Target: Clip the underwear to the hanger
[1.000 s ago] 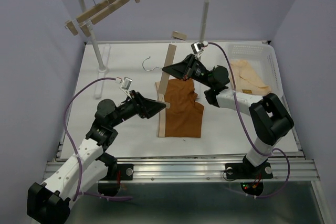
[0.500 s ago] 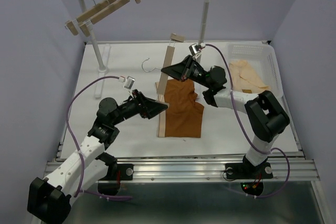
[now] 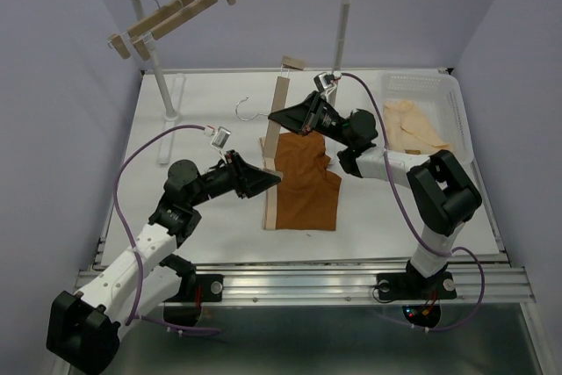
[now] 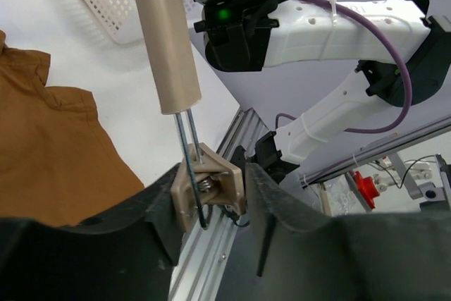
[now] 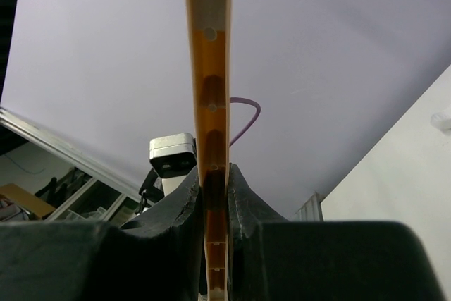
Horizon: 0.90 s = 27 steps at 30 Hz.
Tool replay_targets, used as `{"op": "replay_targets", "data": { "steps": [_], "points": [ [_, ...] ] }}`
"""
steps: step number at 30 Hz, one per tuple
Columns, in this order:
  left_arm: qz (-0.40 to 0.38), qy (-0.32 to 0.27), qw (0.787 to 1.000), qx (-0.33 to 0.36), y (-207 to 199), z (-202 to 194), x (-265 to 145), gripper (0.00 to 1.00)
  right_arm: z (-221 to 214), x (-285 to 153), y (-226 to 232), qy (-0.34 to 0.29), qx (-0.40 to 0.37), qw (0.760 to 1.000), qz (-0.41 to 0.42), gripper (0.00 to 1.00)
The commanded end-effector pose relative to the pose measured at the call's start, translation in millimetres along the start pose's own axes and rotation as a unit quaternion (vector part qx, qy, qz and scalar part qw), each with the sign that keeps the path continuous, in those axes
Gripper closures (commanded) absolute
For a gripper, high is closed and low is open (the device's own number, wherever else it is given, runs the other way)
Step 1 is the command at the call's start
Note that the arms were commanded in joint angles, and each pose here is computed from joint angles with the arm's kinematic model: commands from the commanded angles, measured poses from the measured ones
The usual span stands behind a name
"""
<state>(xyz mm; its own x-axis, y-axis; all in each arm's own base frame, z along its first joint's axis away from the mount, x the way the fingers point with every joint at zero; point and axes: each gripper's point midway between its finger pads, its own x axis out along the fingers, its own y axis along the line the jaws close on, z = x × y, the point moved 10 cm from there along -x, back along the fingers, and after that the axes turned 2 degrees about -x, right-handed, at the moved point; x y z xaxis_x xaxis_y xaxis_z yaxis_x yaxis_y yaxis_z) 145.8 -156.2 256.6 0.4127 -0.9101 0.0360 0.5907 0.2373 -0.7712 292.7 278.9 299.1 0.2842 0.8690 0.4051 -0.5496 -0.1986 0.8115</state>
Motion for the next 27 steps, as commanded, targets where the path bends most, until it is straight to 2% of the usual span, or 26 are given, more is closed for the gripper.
{"op": "replay_targets", "data": {
  "steps": [1,7,8,10,19,23,26,27],
  "points": [
    [-0.058,-0.013,0.997,0.050,-24,14,0,0.58,10,5,21,-0.008,-0.048,0.997,0.064,0.99],
    [-0.061,-0.008,0.997,0.053,-25,16,2,0.80,9,7,23,0.007,-0.050,0.997,0.066,0.99],
    [-0.061,-0.009,0.997,0.054,-25,16,1,0.89,9,6,23,0.009,-0.050,0.997,0.065,0.99],
    [-0.063,-0.011,0.996,0.059,-26,16,0,1.00,8,6,20,0.014,-0.047,0.997,0.059,0.99],
    [-0.050,-0.035,0.997,0.052,-26,17,-2,1.00,5,6,12,0.042,-0.045,0.997,0.048,0.99],
    [-0.049,-0.020,0.998,0.043,-24,15,0,0.99,4,4,10,0.041,-0.047,0.997,0.040,0.99],
    [-0.040,-0.019,0.998,0.034,-20,15,2,0.88,4,4,13,0.038,-0.050,0.997,0.041,0.99],
    [-0.038,-0.022,0.998,0.033,-20,16,3,0.75,3,3,11,0.038,-0.049,0.997,0.037,0.99]
  ]
}}
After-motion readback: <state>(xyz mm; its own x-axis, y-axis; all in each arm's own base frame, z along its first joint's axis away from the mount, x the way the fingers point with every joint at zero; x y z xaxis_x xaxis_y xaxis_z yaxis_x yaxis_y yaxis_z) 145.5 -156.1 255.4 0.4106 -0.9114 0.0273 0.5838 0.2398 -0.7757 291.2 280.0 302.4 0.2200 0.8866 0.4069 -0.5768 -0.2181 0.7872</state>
